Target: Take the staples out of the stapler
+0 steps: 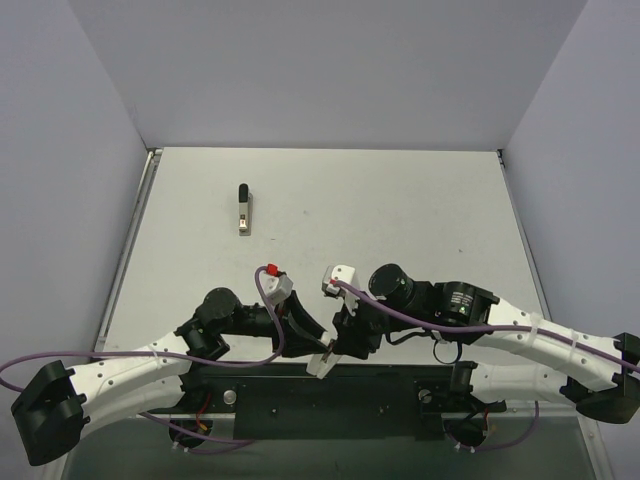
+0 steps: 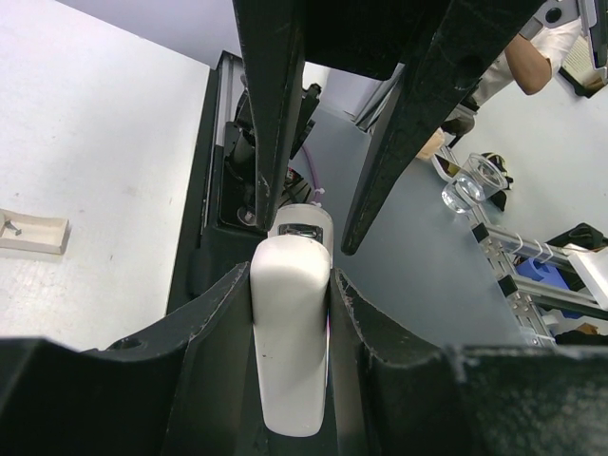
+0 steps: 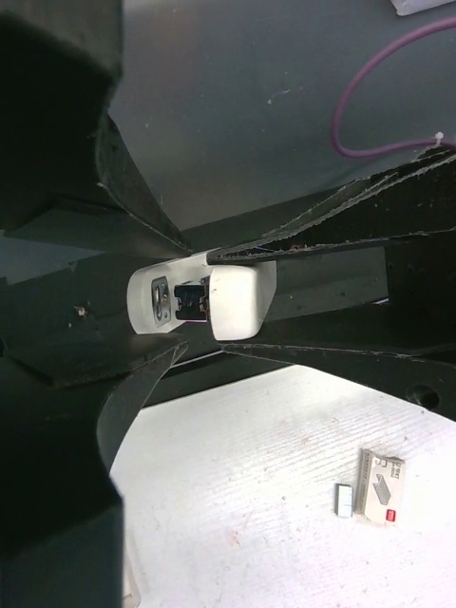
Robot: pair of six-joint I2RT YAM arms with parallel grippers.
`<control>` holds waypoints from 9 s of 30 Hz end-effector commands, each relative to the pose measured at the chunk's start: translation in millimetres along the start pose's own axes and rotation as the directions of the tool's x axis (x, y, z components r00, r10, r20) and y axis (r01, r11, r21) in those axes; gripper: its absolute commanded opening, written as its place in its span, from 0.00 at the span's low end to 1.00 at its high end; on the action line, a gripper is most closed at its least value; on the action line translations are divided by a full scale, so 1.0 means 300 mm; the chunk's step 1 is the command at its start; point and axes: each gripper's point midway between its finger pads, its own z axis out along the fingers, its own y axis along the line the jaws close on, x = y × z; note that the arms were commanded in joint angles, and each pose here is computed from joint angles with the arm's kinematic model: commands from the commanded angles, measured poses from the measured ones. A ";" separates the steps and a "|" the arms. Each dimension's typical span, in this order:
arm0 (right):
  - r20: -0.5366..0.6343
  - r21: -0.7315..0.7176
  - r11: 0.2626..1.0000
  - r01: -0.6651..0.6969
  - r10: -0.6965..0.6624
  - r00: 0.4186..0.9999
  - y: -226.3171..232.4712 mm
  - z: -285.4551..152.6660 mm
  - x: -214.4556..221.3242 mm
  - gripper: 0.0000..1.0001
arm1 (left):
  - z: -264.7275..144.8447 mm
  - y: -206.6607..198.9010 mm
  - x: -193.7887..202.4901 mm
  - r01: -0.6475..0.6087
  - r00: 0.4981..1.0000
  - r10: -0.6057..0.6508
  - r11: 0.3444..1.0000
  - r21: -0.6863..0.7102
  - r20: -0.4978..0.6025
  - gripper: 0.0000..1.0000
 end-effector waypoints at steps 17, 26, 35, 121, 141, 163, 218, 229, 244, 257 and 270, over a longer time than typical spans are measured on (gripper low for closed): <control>-0.020 -0.097 0.995 -0.023 0.021 1.000 0.036 0.045 0.052 0.00 | 0.027 -0.084 -0.139 -0.110 0.989 0.102 0.992 0.068 0.111 0.00; 0.041 -0.117 0.990 -0.082 0.088 0.995 0.037 0.034 0.155 0.00 | 0.021 -0.084 -0.161 -0.115 0.983 0.108 0.993 0.040 0.150 0.00; 0.089 -0.094 0.979 -0.182 0.190 0.978 0.020 -0.002 0.250 0.00 | 0.001 -0.080 -0.215 -0.137 0.965 0.138 0.990 -0.020 0.223 0.00; 0.426 0.461 0.760 -0.458 0.263 0.866 -0.491 0.233 0.161 0.00 | -0.017 0.463 -0.341 0.168 0.926 0.079 0.789 -0.591 0.368 0.00; 0.516 0.278 0.800 -0.532 0.343 0.785 -0.495 0.367 0.017 0.00 | -0.043 0.610 -0.381 0.234 0.891 0.091 0.748 -0.621 0.445 0.00; 0.570 0.071 0.826 -0.559 0.427 0.702 -0.457 0.401 -0.106 0.00 | -0.058 0.729 -0.382 0.230 0.892 0.142 0.672 -0.704 0.428 0.00; 0.639 -0.148 0.811 -0.566 0.515 0.571 -0.458 0.302 -0.207 0.00 | -0.020 0.725 -0.403 0.136 0.945 0.166 0.585 -0.800 0.283 0.00; 0.649 -0.062 0.811 -0.581 0.475 0.594 -0.468 0.243 -0.147 0.00 | -0.021 0.586 -0.407 0.162 0.941 0.111 0.682 -0.713 0.320 0.00; 0.702 0.137 0.802 -0.581 0.335 0.628 -0.495 0.053 -0.088 0.00 | -0.071 0.438 -0.427 0.178 0.923 0.102 0.742 -0.646 0.371 0.00; 0.661 0.190 0.799 -0.570 0.325 0.676 -0.456 0.034 0.023 0.00 | -0.093 0.395 -0.463 0.163 0.908 0.138 0.753 -0.637 0.395 0.00; 0.629 0.104 0.848 -0.520 0.349 0.695 -0.338 0.129 -0.022 0.00 | -0.072 0.324 -0.475 0.163 0.901 0.105 0.817 -0.552 0.421 0.00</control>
